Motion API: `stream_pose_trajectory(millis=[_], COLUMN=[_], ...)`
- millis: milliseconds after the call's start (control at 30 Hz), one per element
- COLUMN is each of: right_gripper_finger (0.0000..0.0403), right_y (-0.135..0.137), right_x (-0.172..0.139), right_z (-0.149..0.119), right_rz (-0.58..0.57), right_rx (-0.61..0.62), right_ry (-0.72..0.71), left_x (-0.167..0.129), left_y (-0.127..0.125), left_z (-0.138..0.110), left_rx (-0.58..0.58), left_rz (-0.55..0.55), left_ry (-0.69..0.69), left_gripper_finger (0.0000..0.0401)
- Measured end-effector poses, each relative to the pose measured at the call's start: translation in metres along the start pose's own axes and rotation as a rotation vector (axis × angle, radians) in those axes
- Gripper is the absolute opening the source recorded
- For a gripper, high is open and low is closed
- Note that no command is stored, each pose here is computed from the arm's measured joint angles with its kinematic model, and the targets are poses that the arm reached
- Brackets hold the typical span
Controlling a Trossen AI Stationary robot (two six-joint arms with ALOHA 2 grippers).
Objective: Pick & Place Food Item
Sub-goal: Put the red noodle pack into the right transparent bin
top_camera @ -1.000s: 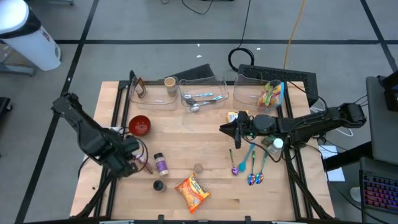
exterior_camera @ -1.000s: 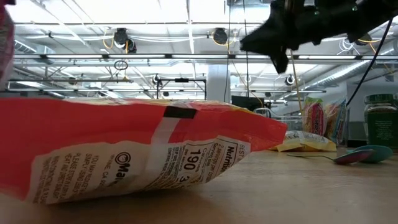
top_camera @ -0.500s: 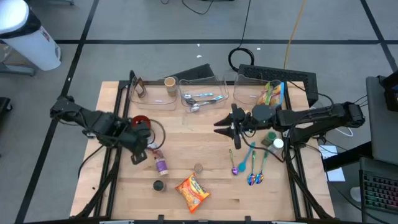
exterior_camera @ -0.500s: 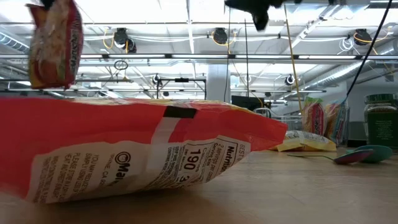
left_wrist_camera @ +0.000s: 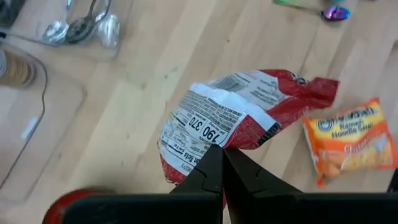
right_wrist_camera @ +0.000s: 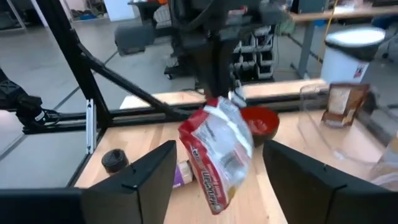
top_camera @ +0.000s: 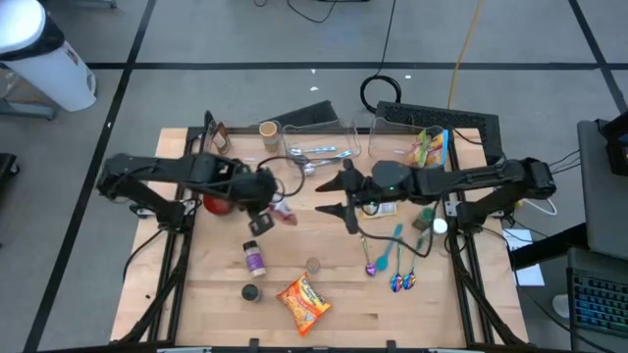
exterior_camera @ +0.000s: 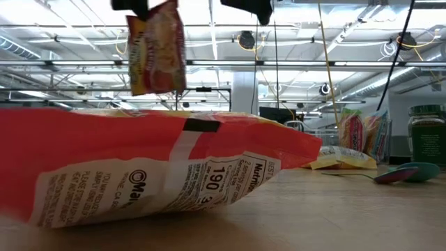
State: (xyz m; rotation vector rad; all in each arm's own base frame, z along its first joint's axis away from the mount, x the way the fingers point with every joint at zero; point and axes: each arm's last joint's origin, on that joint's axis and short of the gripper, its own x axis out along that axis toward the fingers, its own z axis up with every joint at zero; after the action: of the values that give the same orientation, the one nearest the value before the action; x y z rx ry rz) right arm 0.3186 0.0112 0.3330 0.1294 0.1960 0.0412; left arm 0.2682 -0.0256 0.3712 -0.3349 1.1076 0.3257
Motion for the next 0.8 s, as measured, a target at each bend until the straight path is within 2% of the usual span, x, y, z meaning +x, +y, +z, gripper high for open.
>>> stream_pose_trajectory(millis=[333,800], right_gripper_finger=[0.0239,0.0235], right_y=[0.000,0.003], right_x=[0.011,0.011], right_z=[-0.009,-0.010], right_rz=[0.001,0.010], right_rx=[0.038,0.066], right_ry=[0.031,0.042], left_x=[0.015,0.023], left_y=[-0.011,-0.012], left_z=[0.043,0.064], left_rx=[0.024,0.022], left_rz=[-0.076,-0.090], left_ry=[-0.103,-0.210], left_gripper_finger=[0.0000,0.0000])
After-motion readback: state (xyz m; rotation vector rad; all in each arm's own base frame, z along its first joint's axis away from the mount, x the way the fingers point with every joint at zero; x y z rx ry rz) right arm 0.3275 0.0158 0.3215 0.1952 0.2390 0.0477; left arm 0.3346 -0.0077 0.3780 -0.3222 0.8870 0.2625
